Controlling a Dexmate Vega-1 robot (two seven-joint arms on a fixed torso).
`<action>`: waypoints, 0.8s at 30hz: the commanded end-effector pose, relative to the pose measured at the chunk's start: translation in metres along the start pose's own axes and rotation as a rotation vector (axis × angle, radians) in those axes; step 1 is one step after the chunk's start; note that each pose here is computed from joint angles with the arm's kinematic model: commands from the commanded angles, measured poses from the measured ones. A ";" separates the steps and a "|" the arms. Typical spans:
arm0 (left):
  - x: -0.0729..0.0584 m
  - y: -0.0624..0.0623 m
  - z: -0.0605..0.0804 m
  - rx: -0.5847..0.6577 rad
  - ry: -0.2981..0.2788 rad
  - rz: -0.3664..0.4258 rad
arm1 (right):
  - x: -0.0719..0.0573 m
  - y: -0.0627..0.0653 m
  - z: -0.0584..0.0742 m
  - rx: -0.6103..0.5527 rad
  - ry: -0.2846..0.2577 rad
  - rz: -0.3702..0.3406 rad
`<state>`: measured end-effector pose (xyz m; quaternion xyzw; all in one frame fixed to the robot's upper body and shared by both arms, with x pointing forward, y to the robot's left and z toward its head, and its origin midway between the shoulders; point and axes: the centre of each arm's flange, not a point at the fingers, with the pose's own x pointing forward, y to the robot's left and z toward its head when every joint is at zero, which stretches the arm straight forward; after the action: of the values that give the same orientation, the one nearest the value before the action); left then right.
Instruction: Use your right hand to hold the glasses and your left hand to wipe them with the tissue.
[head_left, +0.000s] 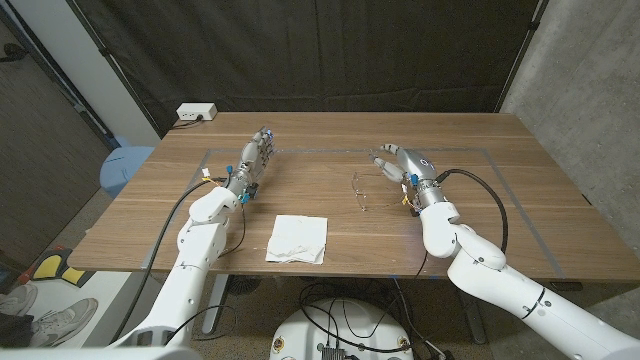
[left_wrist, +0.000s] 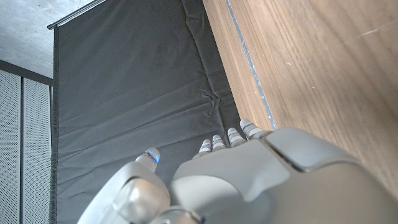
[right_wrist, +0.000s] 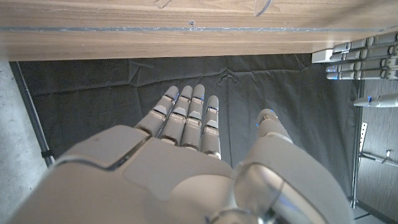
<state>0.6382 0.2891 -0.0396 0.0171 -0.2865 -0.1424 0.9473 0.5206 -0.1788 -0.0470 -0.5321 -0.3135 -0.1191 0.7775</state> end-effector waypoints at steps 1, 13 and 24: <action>-0.003 0.003 -0.004 -0.008 0.002 -0.018 | -0.008 0.010 0.034 -0.132 0.018 0.003; -0.003 0.008 -0.006 -0.013 0.006 -0.020 | -0.006 0.022 0.054 -0.230 0.044 -0.040; -0.003 0.011 -0.010 -0.021 0.011 -0.020 | -0.003 0.032 0.070 -0.328 0.046 -0.072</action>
<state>0.6416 0.2977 -0.0461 0.0135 -0.2823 -0.1531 0.9469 0.5105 -0.1211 -0.0550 -0.6123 -0.2928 -0.1816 0.7116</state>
